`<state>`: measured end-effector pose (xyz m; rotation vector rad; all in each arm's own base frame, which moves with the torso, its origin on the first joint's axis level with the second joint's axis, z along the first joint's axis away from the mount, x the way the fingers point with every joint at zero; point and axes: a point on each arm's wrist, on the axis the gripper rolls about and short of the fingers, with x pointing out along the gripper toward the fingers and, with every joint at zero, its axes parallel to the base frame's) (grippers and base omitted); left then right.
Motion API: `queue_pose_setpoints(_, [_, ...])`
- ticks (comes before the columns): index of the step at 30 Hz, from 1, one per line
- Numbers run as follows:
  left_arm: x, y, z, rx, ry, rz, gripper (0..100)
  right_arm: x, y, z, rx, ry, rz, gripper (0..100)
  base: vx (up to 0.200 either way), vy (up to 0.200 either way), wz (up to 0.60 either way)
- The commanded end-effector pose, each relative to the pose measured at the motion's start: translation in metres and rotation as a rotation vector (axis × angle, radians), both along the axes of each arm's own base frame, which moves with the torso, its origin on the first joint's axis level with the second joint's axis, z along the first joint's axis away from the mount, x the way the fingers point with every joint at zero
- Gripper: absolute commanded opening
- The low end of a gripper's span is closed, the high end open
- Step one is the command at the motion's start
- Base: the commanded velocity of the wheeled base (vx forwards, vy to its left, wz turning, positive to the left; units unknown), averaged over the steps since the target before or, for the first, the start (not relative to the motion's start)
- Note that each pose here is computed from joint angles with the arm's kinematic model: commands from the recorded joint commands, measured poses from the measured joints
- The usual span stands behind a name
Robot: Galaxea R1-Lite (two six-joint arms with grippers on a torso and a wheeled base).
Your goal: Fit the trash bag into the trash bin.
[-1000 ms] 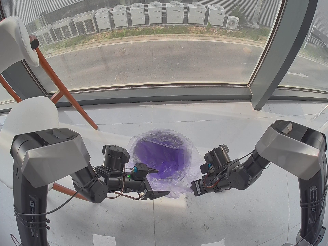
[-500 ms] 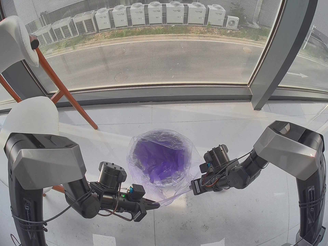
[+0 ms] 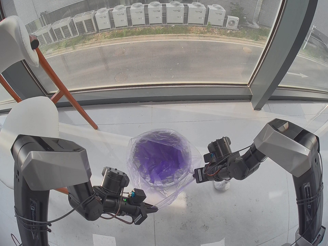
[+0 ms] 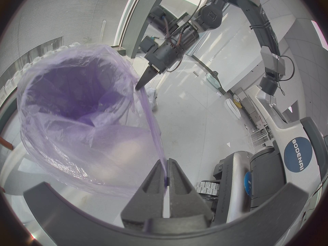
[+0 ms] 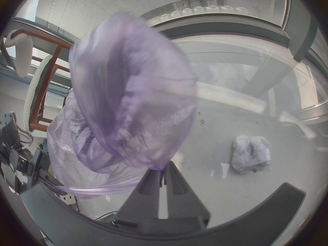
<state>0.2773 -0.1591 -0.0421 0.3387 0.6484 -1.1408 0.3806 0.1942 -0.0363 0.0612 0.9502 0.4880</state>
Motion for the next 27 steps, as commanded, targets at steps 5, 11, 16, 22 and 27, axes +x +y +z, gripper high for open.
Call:
queue_pose_setpoints(5, [0.007, 0.004, -0.015, 0.023, 0.026, 0.035, 0, -0.019, -0.026, 0.056, 0.087, -0.028, 0.013, 100, 0.000, 0.000, 0.00])
queue_pose_setpoints(11, [0.021, 0.004, -0.012, 0.003, -0.003, 0.066, 0, -0.050, -0.032, 0.108, 0.210, -0.063, 0.127, 100, 0.000, 0.000, 0.00])
queue_pose_setpoints(16, [0.025, 0.002, -0.020, 0.013, 0.011, 0.104, 0, -0.033, -0.025, 0.142, 0.233, -0.217, 0.119, 100, 0.000, 0.000, 0.00])
queue_pose_setpoints(22, [0.031, -0.001, -0.025, 0.016, 0.008, 0.112, 0, 0.001, -0.009, 0.118, 0.157, -0.263, 0.088, 100, 0.000, 0.000, 0.00])
queue_pose_setpoints(27, [0.029, -0.001, -0.027, 0.027, 0.012, 0.116, 0, 0.027, 0.003, 0.090, 0.125, -0.268, 0.047, 100, 0.000, 0.000, 0.00])
